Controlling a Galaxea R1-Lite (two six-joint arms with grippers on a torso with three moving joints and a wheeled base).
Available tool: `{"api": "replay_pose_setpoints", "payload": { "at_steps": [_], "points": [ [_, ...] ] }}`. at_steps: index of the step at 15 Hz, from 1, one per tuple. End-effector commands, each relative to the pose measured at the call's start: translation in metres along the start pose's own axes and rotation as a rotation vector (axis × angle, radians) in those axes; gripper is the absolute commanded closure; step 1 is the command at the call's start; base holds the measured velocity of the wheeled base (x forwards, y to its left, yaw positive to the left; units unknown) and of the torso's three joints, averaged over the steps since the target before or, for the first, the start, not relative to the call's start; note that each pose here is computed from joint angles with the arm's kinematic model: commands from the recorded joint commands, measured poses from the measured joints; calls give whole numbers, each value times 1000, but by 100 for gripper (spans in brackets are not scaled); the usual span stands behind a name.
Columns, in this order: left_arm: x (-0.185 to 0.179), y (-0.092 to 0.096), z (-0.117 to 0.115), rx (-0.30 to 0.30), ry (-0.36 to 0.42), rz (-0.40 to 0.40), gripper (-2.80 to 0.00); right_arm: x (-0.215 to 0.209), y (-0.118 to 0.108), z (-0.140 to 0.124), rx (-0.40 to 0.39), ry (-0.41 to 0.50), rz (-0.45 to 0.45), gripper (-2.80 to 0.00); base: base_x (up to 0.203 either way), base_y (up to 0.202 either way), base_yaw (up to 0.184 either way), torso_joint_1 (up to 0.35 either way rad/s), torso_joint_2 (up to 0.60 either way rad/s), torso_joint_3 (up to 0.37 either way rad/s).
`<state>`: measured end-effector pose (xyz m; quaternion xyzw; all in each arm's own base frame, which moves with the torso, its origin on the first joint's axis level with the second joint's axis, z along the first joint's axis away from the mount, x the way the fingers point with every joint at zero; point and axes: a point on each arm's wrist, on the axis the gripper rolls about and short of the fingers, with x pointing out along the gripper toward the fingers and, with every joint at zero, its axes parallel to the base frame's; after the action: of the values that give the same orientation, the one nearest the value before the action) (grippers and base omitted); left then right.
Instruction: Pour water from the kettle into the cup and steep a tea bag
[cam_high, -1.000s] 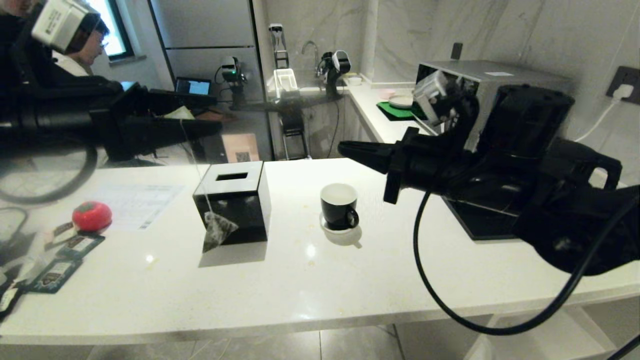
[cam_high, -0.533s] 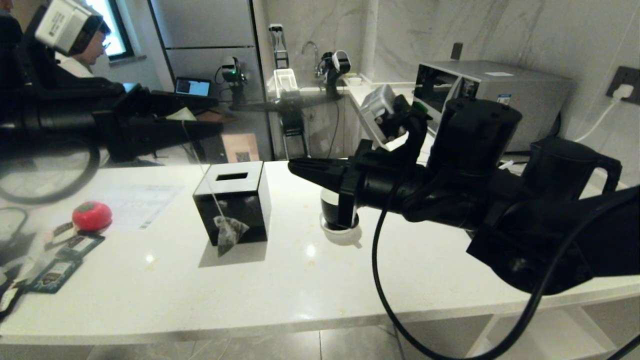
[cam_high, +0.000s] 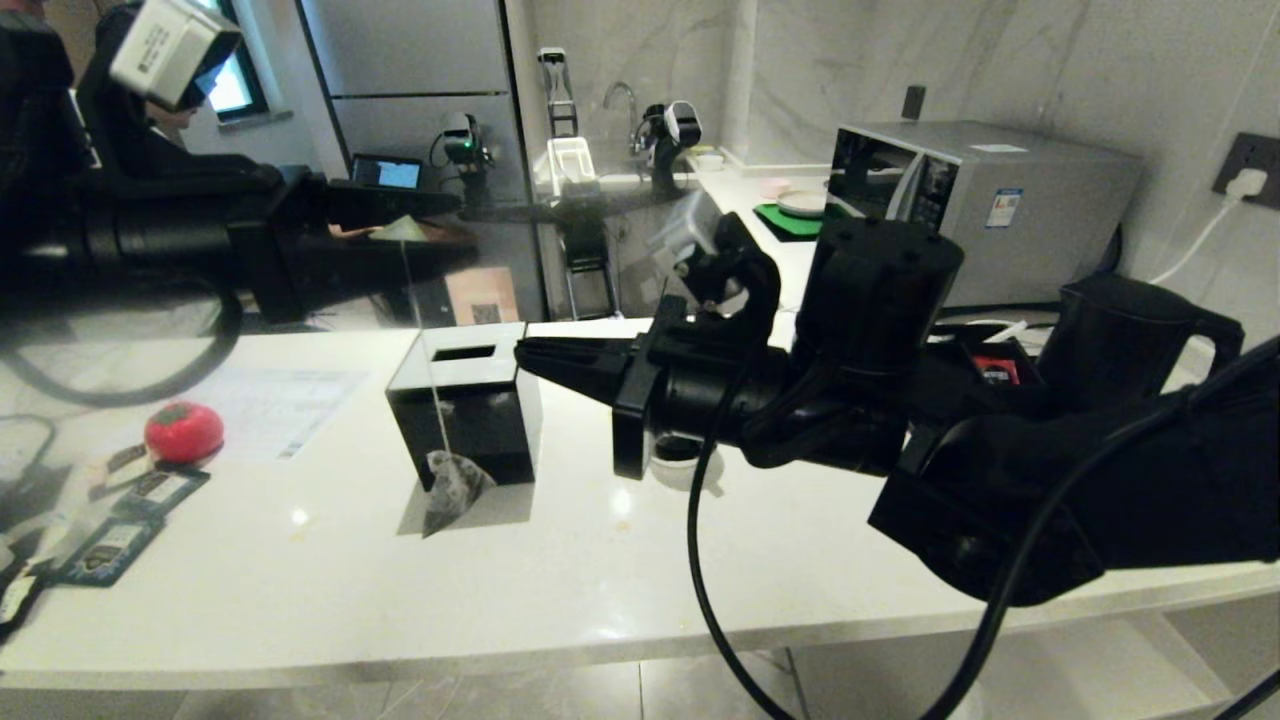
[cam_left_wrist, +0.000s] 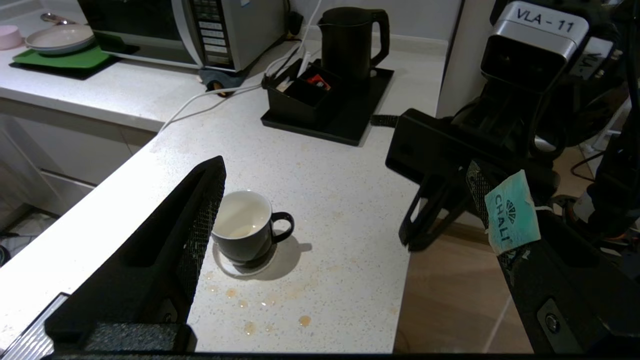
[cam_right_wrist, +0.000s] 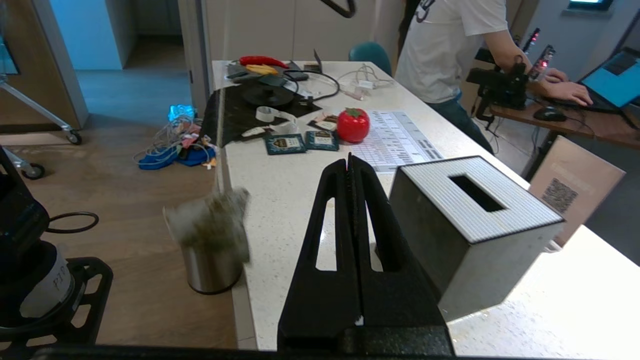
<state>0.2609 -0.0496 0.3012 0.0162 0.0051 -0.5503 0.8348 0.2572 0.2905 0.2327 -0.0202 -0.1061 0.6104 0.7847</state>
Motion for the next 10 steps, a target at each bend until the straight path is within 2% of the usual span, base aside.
{"api": "replay_pose_setpoints", "payload": {
  "at_steps": [1,10],
  "points": [
    [3,0,-1,-2,1,-12,-280,6,5,-5,-1,-9,20,0,0,0,0,0,0,0],
    [9,-4,-1,0,1,-15,-280,25,27,-4,14,-35,87,0,0,0,0,0,0,0]
  ]
}}
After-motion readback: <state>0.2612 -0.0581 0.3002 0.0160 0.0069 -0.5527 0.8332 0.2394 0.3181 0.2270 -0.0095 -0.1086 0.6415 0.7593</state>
